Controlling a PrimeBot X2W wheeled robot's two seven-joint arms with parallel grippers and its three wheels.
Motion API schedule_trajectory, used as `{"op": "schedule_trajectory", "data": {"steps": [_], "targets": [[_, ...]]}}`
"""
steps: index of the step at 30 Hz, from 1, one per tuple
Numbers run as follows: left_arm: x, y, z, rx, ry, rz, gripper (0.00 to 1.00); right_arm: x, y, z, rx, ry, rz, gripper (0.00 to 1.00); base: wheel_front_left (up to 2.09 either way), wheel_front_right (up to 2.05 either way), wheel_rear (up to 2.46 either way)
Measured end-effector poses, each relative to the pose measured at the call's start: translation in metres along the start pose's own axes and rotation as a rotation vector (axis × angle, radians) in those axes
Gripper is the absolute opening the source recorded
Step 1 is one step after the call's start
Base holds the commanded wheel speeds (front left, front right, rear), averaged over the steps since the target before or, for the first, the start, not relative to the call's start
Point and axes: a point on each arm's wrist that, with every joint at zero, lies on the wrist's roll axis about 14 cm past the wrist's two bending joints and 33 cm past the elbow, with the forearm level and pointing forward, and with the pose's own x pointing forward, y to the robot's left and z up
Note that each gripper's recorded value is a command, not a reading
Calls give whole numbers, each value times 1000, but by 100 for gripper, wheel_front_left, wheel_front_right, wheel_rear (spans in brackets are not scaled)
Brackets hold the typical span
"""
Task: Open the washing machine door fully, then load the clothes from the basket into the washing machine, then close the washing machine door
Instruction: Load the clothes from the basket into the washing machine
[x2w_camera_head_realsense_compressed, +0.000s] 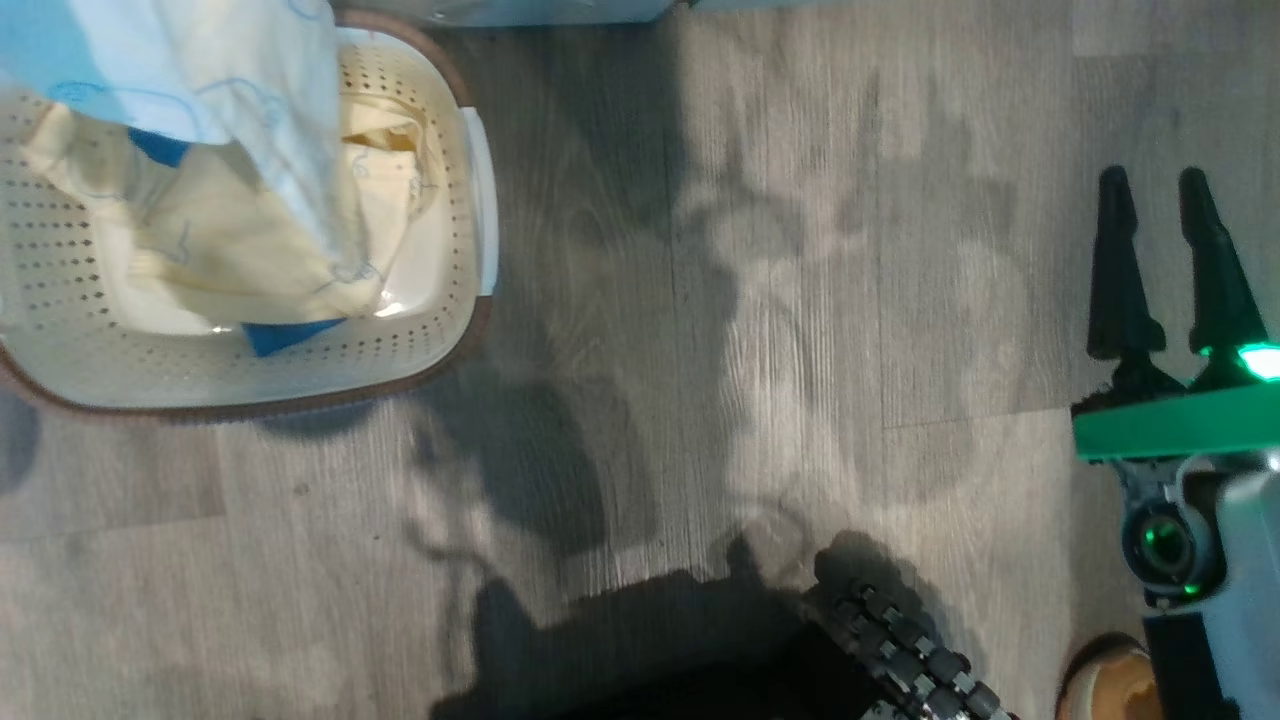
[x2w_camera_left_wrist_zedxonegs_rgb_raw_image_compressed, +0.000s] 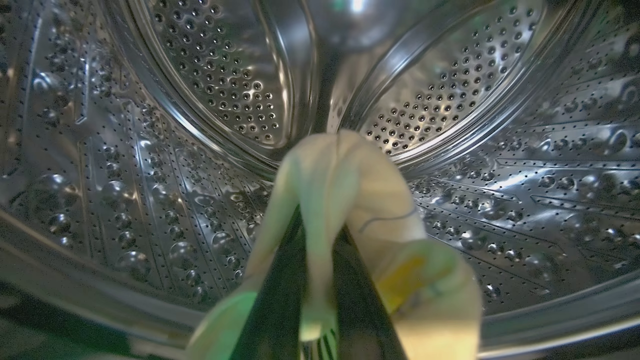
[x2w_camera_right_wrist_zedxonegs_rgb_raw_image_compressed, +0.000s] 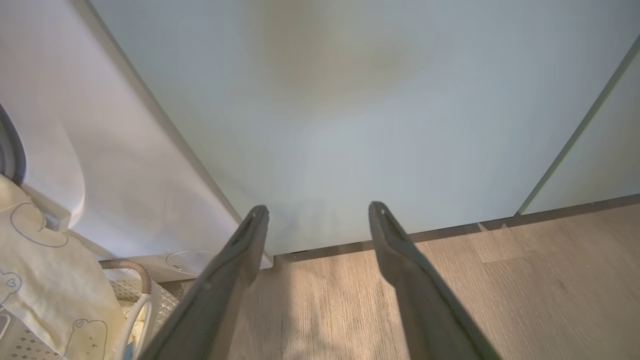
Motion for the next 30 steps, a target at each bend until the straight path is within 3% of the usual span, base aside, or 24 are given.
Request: {"op": "schedule_trajectory", "data": {"steps": [20, 30], "targets": [[36, -2, -5, 95, -9, 1, 0, 5, -1, -10, 0, 27, -10, 100, 0, 0, 0], [49, 3, 5, 87, -77, 22, 0, 11, -6, -14, -14, 35, -19, 100, 0, 0, 0]]}}
